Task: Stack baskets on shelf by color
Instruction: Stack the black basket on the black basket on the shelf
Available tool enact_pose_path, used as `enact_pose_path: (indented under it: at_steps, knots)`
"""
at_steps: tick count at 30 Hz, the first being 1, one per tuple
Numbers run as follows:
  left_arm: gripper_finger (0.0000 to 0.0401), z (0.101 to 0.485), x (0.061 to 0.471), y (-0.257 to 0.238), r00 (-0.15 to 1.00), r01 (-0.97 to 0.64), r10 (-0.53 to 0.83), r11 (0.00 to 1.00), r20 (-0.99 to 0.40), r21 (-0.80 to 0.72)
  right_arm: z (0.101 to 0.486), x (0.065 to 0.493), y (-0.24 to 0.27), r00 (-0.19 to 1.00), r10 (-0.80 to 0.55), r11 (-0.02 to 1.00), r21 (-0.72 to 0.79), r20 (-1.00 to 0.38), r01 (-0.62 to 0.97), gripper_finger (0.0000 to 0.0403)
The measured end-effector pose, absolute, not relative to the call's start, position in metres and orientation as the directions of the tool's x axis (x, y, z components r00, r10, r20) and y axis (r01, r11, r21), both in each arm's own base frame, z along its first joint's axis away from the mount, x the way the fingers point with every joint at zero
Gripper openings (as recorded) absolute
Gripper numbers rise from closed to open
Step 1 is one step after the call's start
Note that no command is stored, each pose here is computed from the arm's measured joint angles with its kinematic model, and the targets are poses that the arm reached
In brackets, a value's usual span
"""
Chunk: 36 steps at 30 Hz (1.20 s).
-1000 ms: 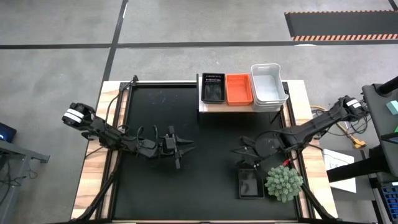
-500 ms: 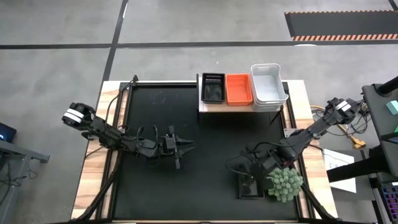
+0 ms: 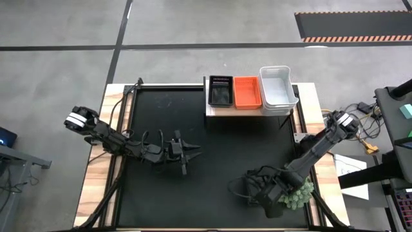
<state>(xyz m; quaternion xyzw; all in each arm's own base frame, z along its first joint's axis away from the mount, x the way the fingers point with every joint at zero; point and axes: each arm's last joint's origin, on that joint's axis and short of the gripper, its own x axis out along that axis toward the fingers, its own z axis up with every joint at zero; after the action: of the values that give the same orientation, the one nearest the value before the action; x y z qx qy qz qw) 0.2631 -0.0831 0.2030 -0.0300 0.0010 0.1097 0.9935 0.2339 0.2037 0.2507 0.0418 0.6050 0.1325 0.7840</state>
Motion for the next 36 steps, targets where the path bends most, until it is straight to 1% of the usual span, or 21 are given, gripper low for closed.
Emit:
enact_pose_path:
  at_steps: [3,6,18,22,26,29,31,34,36]
  knots:
    - [0.0106,0.202,0.263,-0.083,0.976,-0.218,0.217,0.974,-0.010,-0.059,0.246,0.235,0.217,0.193,0.236,0.969,0.214,-0.953,-0.128,0.0159]
    - [0.0106,0.202,0.263,-0.083,0.977,-0.214,0.214,0.975,-0.011,-0.059,0.238,0.234,0.228,0.155,0.212,0.974,0.196,-0.965,-0.112,0.0161]
    - [0.0106,0.202,0.262,-0.083,0.977,-0.212,0.212,0.976,-0.011,-0.057,0.203,0.228,0.254,0.066,0.139,0.988,0.134,-0.988,-0.075,0.0140]
    - [0.0106,0.202,0.263,-0.083,0.977,-0.212,0.212,0.976,-0.011,-0.057,0.196,0.225,0.259,0.055,0.116,0.991,0.112,-0.992,-0.080,0.0141]
    - [0.0106,0.202,0.262,-0.083,0.977,-0.212,0.212,0.976,-0.011,-0.056,0.186,0.224,0.260,0.089,0.043,0.996,0.036,-0.995,-0.077,0.0136]
    - [0.0106,0.202,0.262,-0.083,0.977,-0.212,0.212,0.976,-0.011,-0.056,0.181,0.225,0.259,0.104,0.008,0.996,-0.002,-0.995,-0.094,0.0116]
    - [0.0106,0.202,0.262,-0.083,0.977,-0.212,0.212,0.976,-0.011,-0.056,0.180,0.225,0.260,0.114,0.001,0.994,-0.012,-0.993,-0.113,0.0087]
    - [0.0106,0.202,0.262,-0.083,0.977,-0.212,0.212,0.976,-0.011,-0.047,0.180,0.227,0.259,0.134,-0.010,0.988,-0.030,-0.991,-0.150,0.0028]
    - [0.0106,0.202,0.262,-0.083,0.977,-0.212,0.212,0.977,-0.011,-0.031,0.181,0.230,0.258,0.153,-0.003,0.984,-0.030,-0.988,-0.176,0.0017]
